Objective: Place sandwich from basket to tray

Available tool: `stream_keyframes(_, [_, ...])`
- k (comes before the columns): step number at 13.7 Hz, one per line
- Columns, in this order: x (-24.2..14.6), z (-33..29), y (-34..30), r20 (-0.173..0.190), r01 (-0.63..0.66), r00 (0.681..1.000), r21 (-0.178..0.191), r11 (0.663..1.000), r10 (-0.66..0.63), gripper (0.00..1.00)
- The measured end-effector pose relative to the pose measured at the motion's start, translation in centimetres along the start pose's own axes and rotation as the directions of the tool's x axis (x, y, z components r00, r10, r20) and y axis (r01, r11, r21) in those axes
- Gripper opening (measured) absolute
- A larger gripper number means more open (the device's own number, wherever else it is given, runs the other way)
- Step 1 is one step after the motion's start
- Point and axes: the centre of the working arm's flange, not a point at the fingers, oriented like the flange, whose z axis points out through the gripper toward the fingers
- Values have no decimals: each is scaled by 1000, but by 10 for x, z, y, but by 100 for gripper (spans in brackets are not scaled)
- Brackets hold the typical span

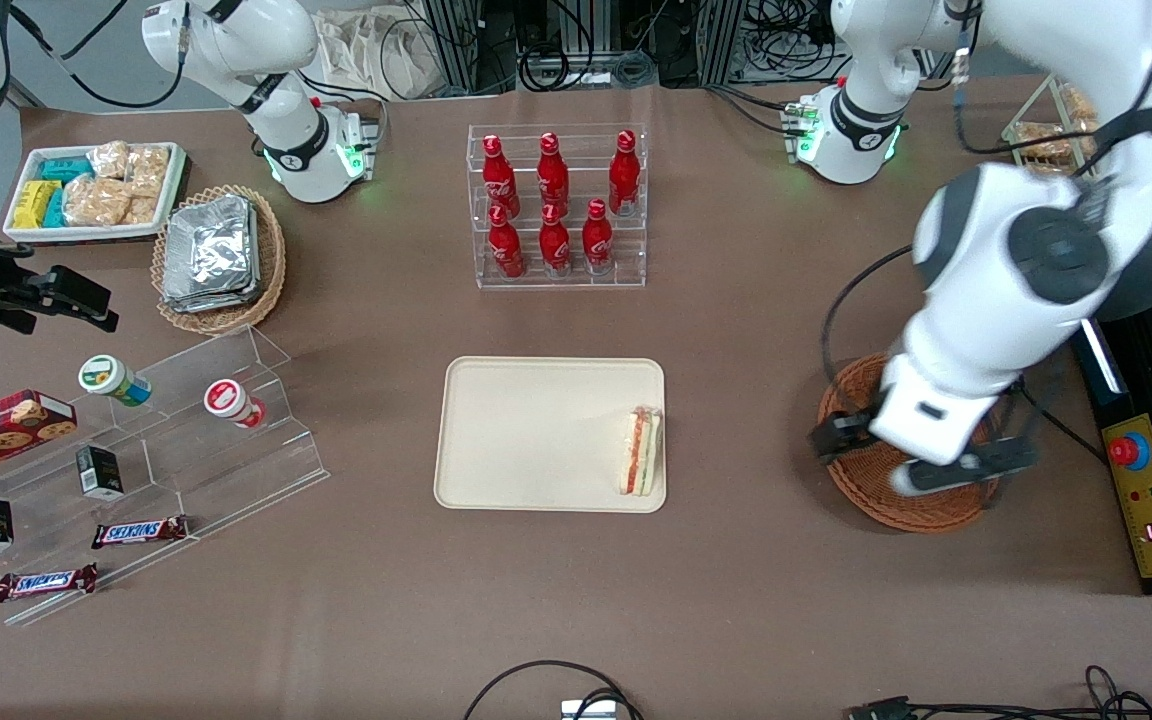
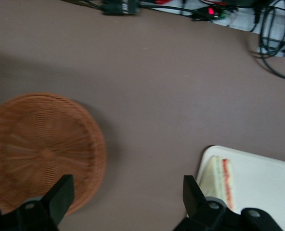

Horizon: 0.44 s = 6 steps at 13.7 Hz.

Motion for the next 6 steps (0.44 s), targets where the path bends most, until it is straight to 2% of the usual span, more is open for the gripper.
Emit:
stream_keyframes(2, [1,-29,-44,32,22,999,10,1000,-22,100])
stream_keyframes(4, [-5,-50,-84,67,46,997,-3,999,-46,100])
stream_keyframes(6, [-13,-63,-111,66,42,997,-2,999,-42,100])
